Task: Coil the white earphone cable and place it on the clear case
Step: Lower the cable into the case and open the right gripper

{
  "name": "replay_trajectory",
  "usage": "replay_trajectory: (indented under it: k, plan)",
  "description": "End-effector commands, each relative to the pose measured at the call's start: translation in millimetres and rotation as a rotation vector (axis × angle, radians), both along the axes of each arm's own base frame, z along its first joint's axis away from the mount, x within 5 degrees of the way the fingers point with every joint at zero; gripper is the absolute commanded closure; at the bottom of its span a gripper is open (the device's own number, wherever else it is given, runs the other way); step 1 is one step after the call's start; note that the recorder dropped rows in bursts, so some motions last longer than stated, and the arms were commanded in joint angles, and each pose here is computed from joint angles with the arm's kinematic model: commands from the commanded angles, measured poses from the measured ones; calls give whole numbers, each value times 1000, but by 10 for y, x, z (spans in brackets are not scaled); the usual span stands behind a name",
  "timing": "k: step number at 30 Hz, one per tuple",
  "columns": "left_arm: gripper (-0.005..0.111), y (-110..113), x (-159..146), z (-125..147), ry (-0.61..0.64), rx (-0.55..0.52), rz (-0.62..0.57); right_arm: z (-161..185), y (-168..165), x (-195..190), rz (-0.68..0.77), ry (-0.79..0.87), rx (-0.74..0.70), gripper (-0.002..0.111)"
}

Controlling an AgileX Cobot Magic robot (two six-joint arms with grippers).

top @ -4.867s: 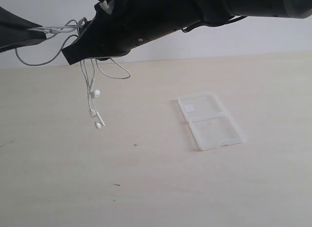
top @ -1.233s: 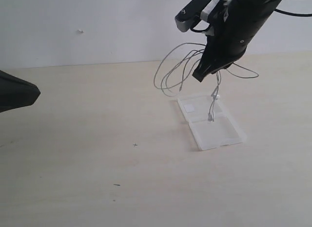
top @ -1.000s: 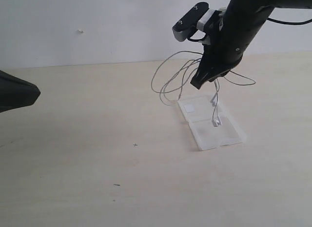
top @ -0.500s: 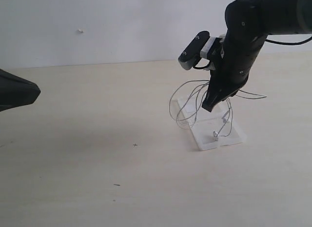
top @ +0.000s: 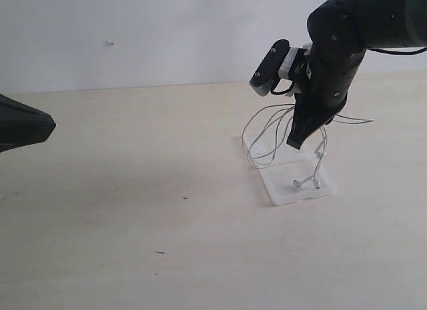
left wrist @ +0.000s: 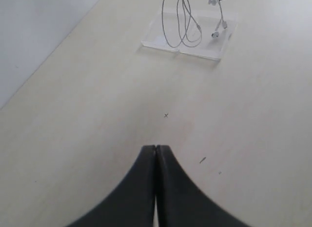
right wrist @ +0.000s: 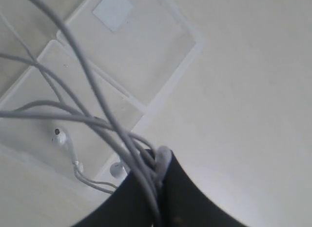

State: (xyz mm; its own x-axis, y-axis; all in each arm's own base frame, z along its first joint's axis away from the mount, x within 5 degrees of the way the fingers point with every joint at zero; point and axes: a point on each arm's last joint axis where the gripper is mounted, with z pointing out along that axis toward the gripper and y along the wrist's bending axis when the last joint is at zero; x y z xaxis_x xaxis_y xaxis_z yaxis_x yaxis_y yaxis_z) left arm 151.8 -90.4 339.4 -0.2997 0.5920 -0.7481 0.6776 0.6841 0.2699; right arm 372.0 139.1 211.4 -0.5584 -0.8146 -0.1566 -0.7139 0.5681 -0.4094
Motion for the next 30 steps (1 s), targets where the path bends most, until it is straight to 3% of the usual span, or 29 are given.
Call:
replay_trajectory:
  k: [1,23,27,30]
  plan:
    - [107,-14,21,-5,-11,-20,7,-1,-36,9,5,-14,-19,108]
    - [107,-100,144,-46,-14,-58,13,-303,-26,39,1,68,-57,108]
    - [107,-185,305,-15,-106,-135,30,-320,-41,42,7,73,-81,108]
    - [107,-309,507,-174,-60,-165,53,-319,-43,44,9,71,-85,108]
